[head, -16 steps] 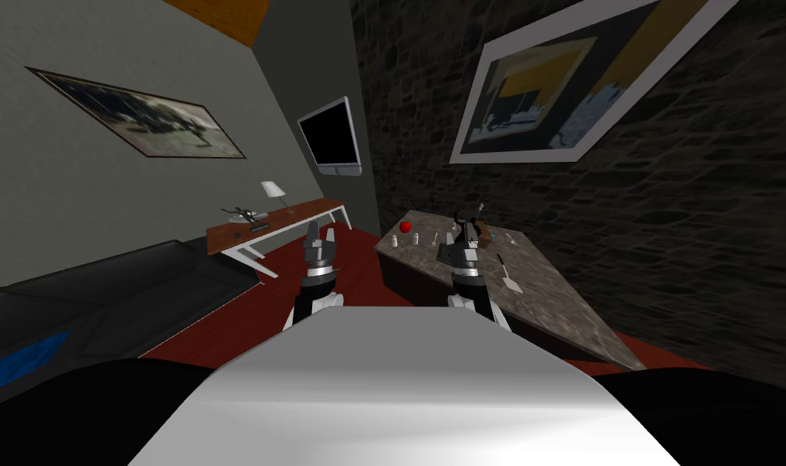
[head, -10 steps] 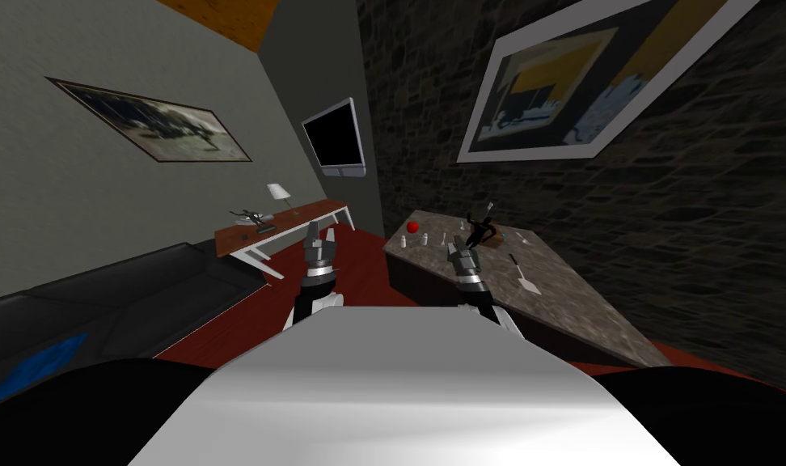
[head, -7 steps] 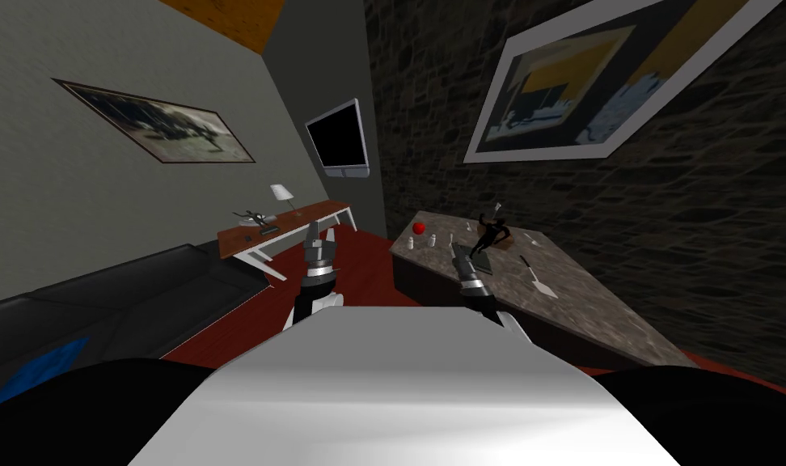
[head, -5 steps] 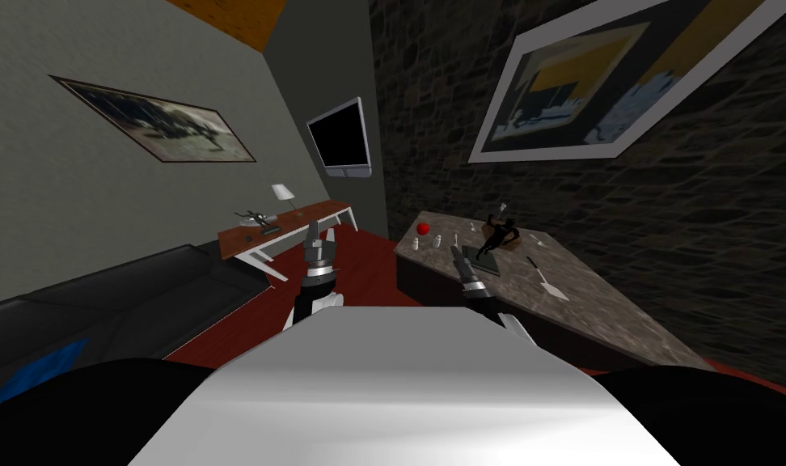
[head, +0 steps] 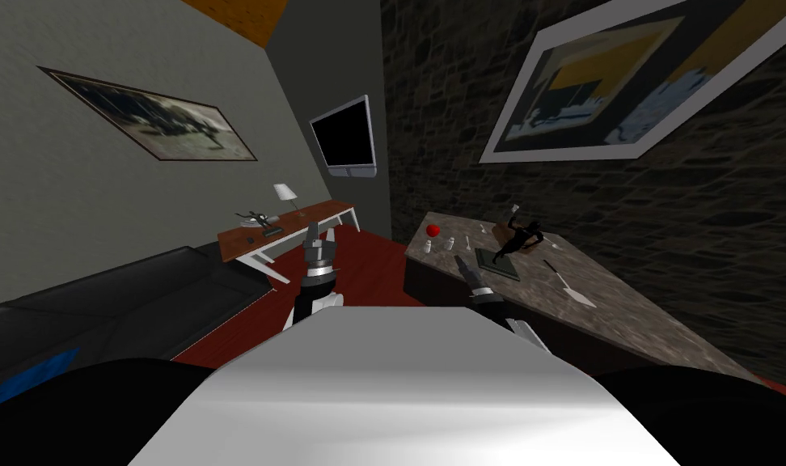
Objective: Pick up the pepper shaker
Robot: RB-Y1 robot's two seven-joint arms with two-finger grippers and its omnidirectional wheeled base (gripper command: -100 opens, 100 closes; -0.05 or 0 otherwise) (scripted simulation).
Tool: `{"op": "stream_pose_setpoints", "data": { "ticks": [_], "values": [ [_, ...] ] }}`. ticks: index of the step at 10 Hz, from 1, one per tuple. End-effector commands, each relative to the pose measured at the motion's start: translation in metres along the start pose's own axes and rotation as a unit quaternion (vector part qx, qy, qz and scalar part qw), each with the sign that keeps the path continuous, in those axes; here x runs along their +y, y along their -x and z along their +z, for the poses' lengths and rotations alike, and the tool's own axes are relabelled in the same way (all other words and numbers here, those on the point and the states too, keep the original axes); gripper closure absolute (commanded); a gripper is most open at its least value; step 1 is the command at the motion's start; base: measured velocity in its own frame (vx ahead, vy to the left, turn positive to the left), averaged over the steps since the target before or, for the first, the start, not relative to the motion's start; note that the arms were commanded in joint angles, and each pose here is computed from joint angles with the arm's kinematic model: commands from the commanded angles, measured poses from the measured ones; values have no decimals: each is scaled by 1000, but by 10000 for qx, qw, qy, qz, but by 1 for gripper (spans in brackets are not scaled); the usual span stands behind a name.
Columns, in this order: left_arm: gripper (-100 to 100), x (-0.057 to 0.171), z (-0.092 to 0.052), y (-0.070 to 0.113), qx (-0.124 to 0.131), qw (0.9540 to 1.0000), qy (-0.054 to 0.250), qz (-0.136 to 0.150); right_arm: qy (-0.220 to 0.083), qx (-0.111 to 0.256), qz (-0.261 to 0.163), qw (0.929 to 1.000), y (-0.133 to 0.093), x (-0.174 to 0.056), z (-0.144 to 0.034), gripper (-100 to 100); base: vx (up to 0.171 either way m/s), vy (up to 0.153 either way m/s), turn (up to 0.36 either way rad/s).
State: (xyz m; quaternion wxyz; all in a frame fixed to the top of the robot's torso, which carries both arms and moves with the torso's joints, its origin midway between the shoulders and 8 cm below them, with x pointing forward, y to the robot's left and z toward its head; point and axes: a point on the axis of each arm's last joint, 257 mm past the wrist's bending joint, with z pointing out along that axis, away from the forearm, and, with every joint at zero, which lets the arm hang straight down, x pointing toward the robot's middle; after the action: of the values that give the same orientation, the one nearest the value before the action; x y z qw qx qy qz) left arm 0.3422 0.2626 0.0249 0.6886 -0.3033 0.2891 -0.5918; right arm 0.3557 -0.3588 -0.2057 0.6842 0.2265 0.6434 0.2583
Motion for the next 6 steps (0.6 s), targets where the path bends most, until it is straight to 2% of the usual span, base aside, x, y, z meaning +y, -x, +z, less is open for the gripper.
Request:
{"op": "stream_pose_setpoints", "data": {
  "ticks": [1, 3, 4, 6],
  "values": [
    [0, 0, 0, 0, 0, 10000, 0, 0, -240, 87, -345, 9991, 0, -23, -2, -100, 48, 97, 0],
    [0, 0, 0, 0, 0, 10000, 1, 0, -610, 192, -919, 9937, 6, -59, -5, -100, 80, 170, -11],
    [0, 0, 0, 0, 0, 10000, 0, 0, -640, 209, -914, 9935, 4, -62, -7, -100, 48, 135, -16],
    [0, 0, 0, 0, 0, 10000, 0, 0, -1036, 303, -1445, 9836, 12, -99, -11, -100, 63, 114, -5]
  ]
}}
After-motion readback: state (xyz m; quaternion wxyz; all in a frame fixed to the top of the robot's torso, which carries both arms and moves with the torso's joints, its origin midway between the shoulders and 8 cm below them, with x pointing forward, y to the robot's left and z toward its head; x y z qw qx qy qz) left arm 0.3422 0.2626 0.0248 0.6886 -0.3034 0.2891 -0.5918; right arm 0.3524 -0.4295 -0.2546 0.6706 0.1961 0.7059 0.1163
